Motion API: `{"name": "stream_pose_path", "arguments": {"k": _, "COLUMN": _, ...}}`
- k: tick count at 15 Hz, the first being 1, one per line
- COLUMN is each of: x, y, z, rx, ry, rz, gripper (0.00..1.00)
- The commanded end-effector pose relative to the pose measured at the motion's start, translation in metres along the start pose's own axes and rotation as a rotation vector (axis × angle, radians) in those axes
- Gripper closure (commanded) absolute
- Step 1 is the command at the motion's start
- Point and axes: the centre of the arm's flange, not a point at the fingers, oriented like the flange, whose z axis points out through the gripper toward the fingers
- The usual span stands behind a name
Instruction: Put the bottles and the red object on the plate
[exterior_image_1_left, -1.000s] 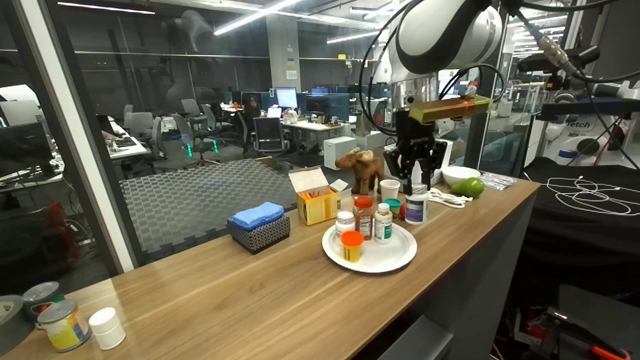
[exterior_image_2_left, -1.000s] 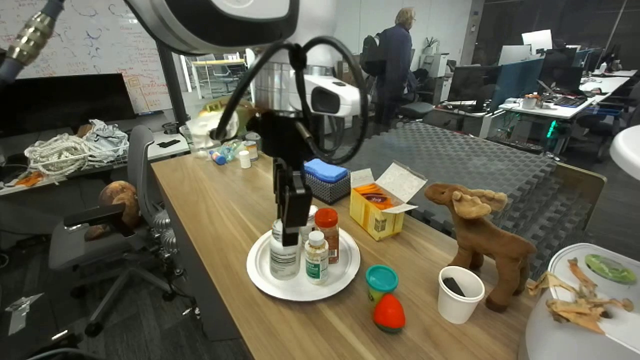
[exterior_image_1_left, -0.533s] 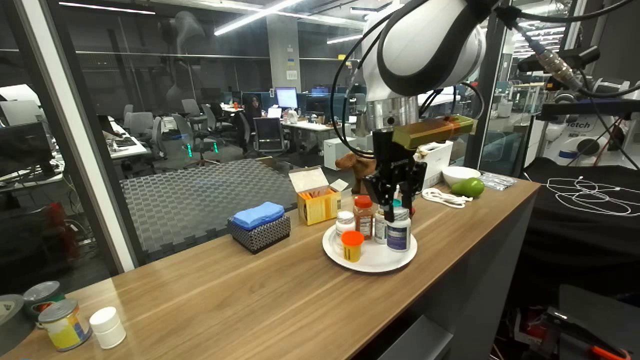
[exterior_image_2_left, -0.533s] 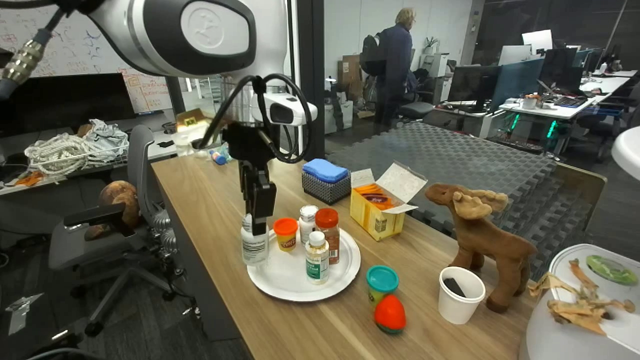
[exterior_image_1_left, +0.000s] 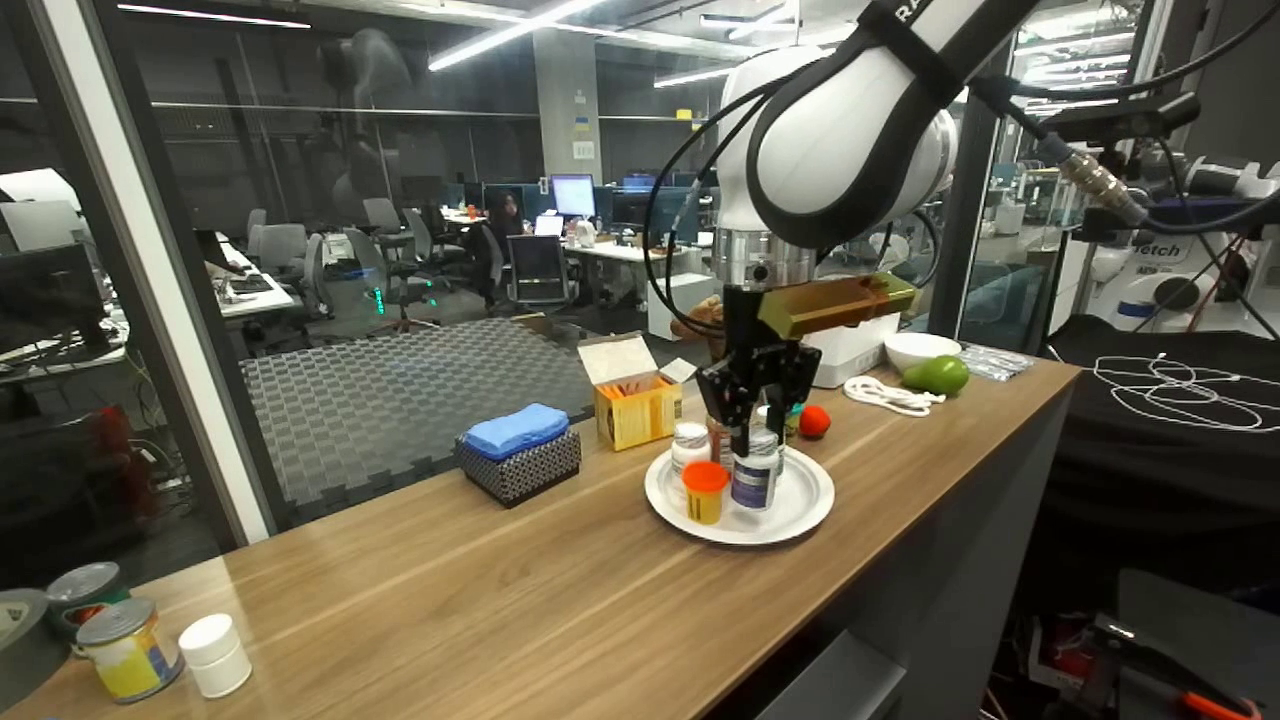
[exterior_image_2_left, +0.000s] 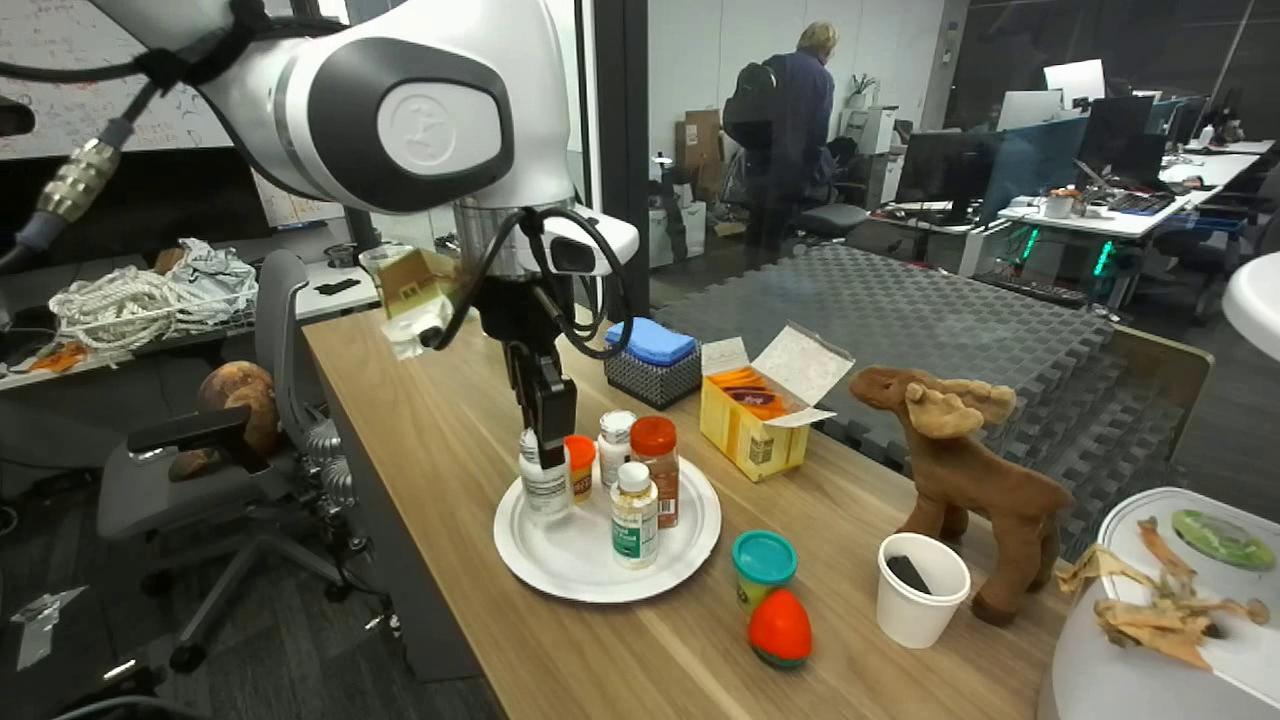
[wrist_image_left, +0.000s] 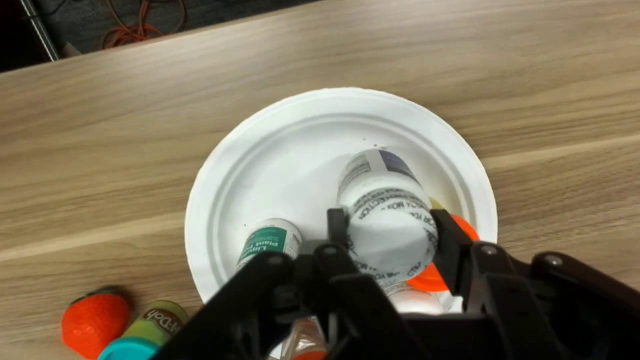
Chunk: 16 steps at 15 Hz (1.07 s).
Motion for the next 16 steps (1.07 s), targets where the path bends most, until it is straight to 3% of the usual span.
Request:
{"name": "stream_pose_path", "arguments": {"k": 1, "x": 0.007, "y": -0.003, "z": 0.005, "rx": -0.005, "ry": 0.053, "rz": 0.009, "gripper": 0.8}}
{"name": "stream_pose_path", "arguments": {"k": 16, "x": 0.028, "y": 0.001, "z": 0.01, "rx": -0.034, "ry": 0.112, "rz": 0.035, "gripper": 0.8}}
